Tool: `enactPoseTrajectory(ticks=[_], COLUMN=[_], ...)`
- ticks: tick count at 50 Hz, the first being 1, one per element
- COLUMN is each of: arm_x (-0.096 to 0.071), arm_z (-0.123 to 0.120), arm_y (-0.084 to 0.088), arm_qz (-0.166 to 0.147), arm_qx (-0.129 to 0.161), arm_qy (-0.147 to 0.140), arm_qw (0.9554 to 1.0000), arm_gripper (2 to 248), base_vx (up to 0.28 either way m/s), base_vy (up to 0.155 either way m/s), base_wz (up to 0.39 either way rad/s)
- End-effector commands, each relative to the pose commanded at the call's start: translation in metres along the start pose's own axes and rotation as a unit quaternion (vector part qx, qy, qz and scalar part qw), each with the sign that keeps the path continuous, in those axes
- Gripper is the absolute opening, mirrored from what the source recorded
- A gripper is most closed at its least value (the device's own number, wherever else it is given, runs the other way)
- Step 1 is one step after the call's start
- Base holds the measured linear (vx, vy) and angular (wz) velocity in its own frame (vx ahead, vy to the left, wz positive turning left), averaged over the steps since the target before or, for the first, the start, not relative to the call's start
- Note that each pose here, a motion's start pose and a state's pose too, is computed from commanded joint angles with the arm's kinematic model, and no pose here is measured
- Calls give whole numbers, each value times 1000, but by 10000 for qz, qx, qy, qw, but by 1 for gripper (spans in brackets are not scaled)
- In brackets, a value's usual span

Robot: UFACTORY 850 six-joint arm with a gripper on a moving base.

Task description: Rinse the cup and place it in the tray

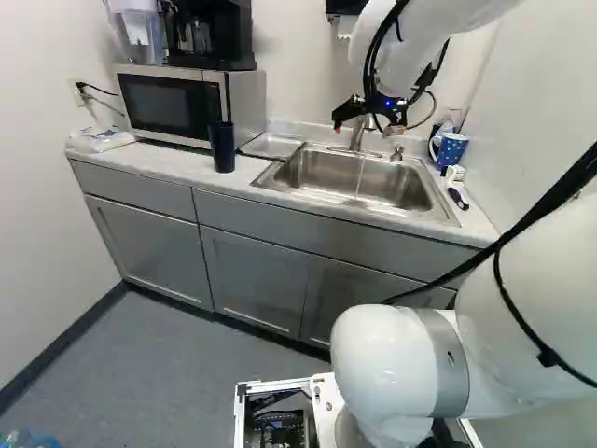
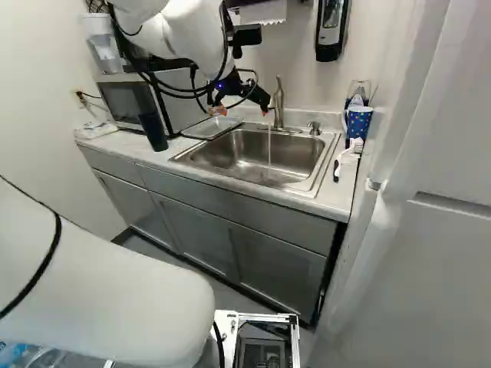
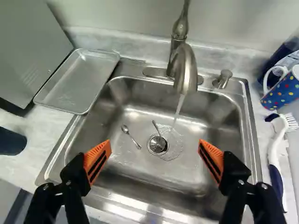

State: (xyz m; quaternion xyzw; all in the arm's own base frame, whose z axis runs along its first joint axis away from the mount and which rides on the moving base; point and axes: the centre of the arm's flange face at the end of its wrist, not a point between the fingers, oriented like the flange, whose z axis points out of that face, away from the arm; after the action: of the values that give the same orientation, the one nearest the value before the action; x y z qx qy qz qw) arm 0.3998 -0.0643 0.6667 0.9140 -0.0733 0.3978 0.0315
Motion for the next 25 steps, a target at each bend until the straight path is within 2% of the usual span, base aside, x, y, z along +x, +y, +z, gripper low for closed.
enactPoseTrajectory(ticks=[25], arm_x=[-3], arm_z=[-3], arm_y=[-38], arm_qz=[-321], arm_qx=[345], arm_qy=[4], arm_qw=[9989], arm_gripper=[247], base_vx=[0], base_vy=[0], base_wz=[0])
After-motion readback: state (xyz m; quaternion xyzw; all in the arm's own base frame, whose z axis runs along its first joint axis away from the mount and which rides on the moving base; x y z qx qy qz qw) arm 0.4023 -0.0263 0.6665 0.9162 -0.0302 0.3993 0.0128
